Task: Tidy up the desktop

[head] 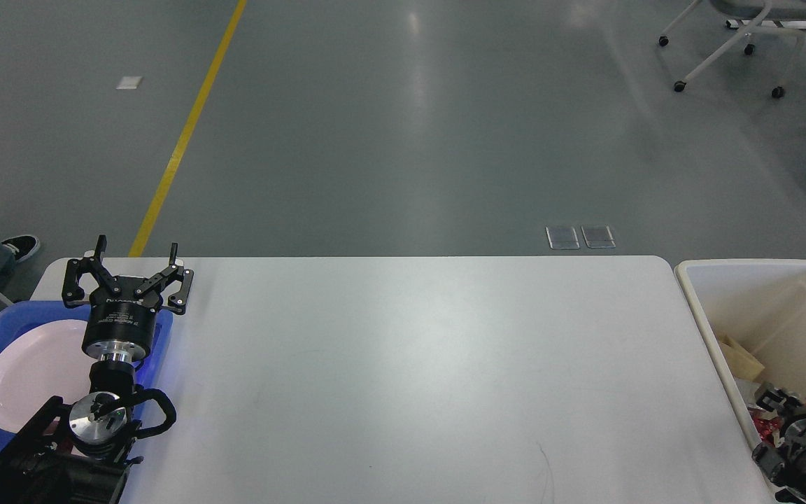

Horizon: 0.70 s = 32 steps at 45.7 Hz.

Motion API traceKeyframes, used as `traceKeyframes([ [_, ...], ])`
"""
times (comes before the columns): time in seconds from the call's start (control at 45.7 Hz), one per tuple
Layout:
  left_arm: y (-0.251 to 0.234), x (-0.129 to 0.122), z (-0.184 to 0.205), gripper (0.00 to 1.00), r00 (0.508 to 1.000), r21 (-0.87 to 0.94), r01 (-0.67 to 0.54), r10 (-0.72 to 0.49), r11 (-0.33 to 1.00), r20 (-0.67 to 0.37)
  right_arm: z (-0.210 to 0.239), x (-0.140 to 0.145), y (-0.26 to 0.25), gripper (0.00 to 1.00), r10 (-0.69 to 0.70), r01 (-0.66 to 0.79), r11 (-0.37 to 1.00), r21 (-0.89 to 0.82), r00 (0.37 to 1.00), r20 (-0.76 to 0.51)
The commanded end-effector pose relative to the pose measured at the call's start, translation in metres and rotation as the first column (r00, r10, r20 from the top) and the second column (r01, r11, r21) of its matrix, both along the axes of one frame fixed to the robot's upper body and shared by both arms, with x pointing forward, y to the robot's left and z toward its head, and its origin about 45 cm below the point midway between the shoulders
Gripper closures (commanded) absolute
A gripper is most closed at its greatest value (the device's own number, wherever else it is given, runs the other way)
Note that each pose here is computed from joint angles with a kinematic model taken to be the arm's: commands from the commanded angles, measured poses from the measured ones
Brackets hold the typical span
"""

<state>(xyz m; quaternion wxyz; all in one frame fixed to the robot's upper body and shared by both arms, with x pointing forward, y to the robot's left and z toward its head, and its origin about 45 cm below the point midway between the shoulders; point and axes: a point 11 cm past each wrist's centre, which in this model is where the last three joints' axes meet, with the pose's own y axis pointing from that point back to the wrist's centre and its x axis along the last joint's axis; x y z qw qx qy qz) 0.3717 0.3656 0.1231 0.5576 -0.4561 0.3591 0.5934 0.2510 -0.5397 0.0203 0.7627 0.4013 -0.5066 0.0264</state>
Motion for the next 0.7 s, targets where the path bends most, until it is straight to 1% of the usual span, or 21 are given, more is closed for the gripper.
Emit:
traceKeyframes([
  [0.0,0.000,0.000,0.000,0.04,1.000,0.000,0.001,-0.001,1.000,0.000,0.002,0.000,-0.002,0.00,-0.001,0.001,1.000,-0.001,1.000,-0.001],
  [0.131,0.000,0.000,0.000,0.04,1.000,0.000,0.001,-0.001,1.000,0.000,0.006,0.007,-0.002,0.00,0.001,-0.001,1.000,0.000,1.000,0.011],
  [0.197,0.000,0.000,0.000,0.04,1.000,0.000,-0.001,0.001,1.000,-0.001,0.010,0.019,0.004,0.00,0.005,-0.006,1.000,0.020,1.000,0.027],
  [0.263,0.000,0.000,0.000,0.04,1.000,0.000,0.001,-0.001,1.000,0.000,0.025,0.036,0.000,0.00,-0.019,0.016,0.999,0.041,0.997,0.077],
  [0.35,0.000,0.000,0.000,0.04,1.000,0.000,0.001,-0.001,1.000,0.000,0.058,0.054,-0.022,0.00,-0.105,0.094,0.993,0.069,0.978,0.181],
  [0.438,0.000,0.000,-0.001,0.04,1.000,0.000,0.001,-0.001,1.000,-0.002,0.075,0.073,-0.022,0.00,-0.198,0.158,0.975,0.157,0.937,0.289],
  [0.547,0.000,0.000,-0.001,0.04,1.000,0.000,0.001,-0.001,1.000,-0.002,0.101,0.104,-0.014,0.00,-0.311,0.200,0.936,0.289,0.855,0.415],
  [0.678,0.000,0.000,-0.001,0.04,1.000,0.000,0.001,-0.001,1.000,-0.002,0.116,0.127,0.000,0.00,-0.407,0.203,0.883,0.424,0.782,0.473],
])
